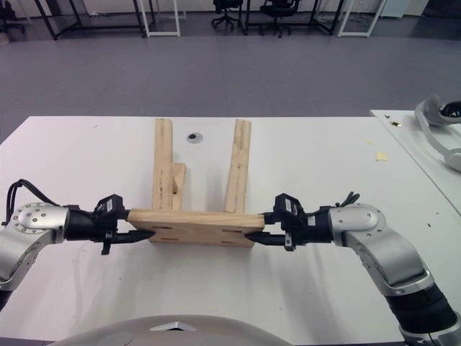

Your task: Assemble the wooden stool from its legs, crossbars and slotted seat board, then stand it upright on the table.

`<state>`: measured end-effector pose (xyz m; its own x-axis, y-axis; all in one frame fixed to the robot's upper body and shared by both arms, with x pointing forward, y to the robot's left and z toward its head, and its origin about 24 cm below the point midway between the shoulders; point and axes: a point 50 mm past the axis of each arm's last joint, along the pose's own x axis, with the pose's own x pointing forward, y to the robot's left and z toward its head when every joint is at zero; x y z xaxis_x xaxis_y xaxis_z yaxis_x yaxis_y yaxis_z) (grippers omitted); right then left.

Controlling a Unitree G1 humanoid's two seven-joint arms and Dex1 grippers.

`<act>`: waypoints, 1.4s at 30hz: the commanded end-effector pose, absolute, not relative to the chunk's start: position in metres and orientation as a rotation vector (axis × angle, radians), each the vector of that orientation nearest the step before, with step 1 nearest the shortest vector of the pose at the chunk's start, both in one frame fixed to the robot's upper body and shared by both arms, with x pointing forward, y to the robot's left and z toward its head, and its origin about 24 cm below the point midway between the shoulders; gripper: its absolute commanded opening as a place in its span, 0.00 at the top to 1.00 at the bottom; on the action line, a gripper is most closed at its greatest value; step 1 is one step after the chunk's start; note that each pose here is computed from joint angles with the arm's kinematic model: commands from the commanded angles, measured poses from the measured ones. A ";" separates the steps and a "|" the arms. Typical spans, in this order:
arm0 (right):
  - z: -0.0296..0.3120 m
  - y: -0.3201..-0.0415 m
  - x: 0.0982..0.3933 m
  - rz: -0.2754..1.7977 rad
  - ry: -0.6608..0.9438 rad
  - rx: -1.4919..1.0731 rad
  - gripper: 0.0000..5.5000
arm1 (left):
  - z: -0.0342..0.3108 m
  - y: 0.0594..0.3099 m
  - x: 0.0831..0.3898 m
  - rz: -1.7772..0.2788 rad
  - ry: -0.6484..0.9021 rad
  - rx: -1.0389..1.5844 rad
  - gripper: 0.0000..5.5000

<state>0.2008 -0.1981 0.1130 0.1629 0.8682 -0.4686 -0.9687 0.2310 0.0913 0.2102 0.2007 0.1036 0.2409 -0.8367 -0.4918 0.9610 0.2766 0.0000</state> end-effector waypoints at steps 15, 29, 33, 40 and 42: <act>0.339 -0.191 0.229 1.968 0.535 0.546 0.76 | 0.336 0.205 0.249 -1.740 0.524 -0.436 0.73; 0.338 -0.191 0.267 1.980 0.766 1.180 0.76 | 0.322 0.203 0.272 -1.772 0.762 -0.888 0.76; 0.303 -0.194 0.276 1.896 0.832 1.316 0.76 | 0.302 0.202 0.278 -1.751 0.826 -1.013 0.76; 0.234 -0.213 0.270 1.663 0.962 1.499 0.76 | 0.236 0.201 0.276 -1.612 0.992 -1.093 0.76; 0.222 -0.214 0.267 1.615 0.988 1.479 0.76 | 0.219 0.200 0.277 -1.542 1.012 -1.045 0.76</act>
